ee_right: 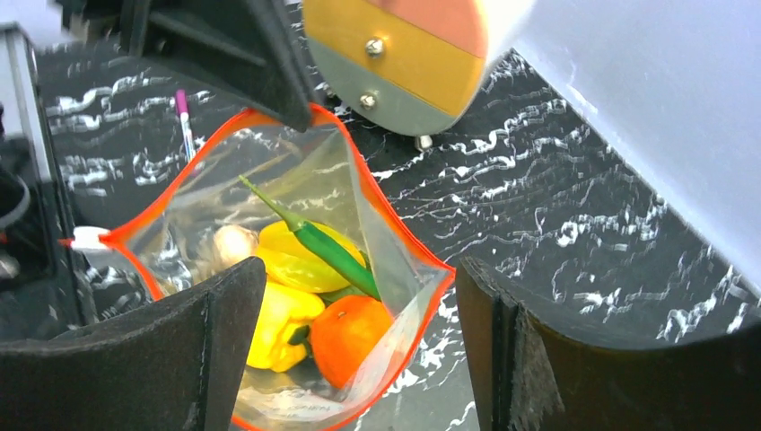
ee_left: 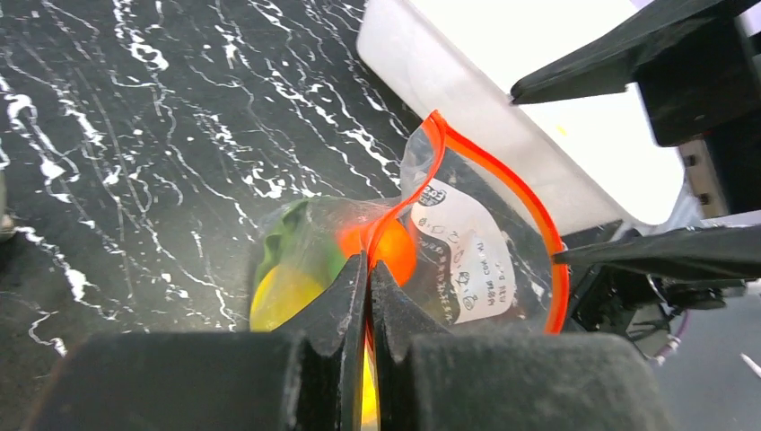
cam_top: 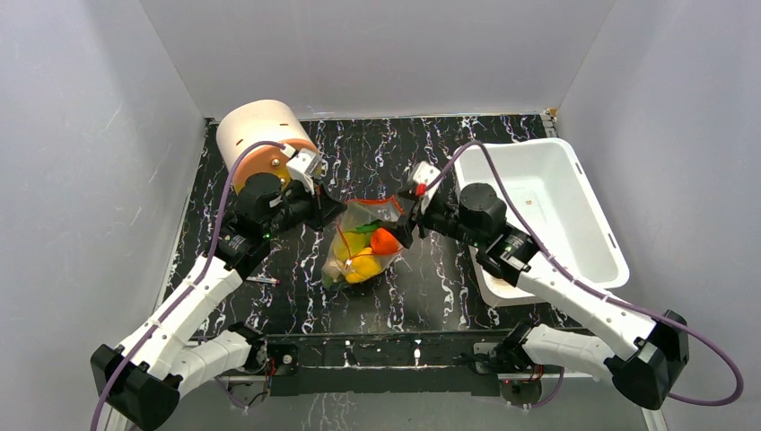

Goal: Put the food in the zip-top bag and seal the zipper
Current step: Place the fake vegetable in the zipper food storage bag, then pick up the fake vegetable from the bin.

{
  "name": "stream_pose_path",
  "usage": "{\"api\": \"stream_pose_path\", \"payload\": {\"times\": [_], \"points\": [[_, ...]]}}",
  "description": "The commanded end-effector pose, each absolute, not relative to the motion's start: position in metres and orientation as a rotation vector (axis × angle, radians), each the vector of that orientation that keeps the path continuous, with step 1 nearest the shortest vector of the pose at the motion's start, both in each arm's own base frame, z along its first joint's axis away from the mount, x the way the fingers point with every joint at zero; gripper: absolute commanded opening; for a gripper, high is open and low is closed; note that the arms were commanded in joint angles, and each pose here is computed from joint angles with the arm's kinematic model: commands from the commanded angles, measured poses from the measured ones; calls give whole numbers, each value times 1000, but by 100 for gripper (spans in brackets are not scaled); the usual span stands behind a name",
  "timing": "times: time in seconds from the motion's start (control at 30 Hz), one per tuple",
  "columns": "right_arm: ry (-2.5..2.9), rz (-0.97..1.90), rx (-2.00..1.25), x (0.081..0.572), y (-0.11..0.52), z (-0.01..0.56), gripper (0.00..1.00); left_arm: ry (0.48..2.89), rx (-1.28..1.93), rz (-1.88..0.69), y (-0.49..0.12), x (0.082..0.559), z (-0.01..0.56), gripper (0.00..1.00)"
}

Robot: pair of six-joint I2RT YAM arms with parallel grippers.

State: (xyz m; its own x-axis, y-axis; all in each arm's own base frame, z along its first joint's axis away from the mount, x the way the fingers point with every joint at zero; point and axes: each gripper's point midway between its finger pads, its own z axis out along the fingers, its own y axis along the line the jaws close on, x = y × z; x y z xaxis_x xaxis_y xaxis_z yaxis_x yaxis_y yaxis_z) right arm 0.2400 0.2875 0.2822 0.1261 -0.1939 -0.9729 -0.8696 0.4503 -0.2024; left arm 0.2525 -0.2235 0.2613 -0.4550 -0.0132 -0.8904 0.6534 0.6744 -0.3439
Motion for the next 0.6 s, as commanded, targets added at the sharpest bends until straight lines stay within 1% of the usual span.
{"api": "stream_pose_path", "payload": {"times": [0.0,0.13,0.3,0.4,0.5,0.57], "points": [[1632,633,-665,262,263,316,76,1795,501,-761,-217,267,296,0],[1824,315,-415,293,209,307,81,1810,507,-739,-218,272,306,0],[1926,78,-262,311,174,288,81,1860,438,-688,-213,284,286,0],[1977,23,-195,317,160,270,80,1866,392,-697,-213,289,273,0],[2026,32,-91,328,143,257,79,1879,355,-714,-214,290,261,0],[2047,35,-20,335,129,252,77,1892,332,-724,-215,291,257,0]]}}
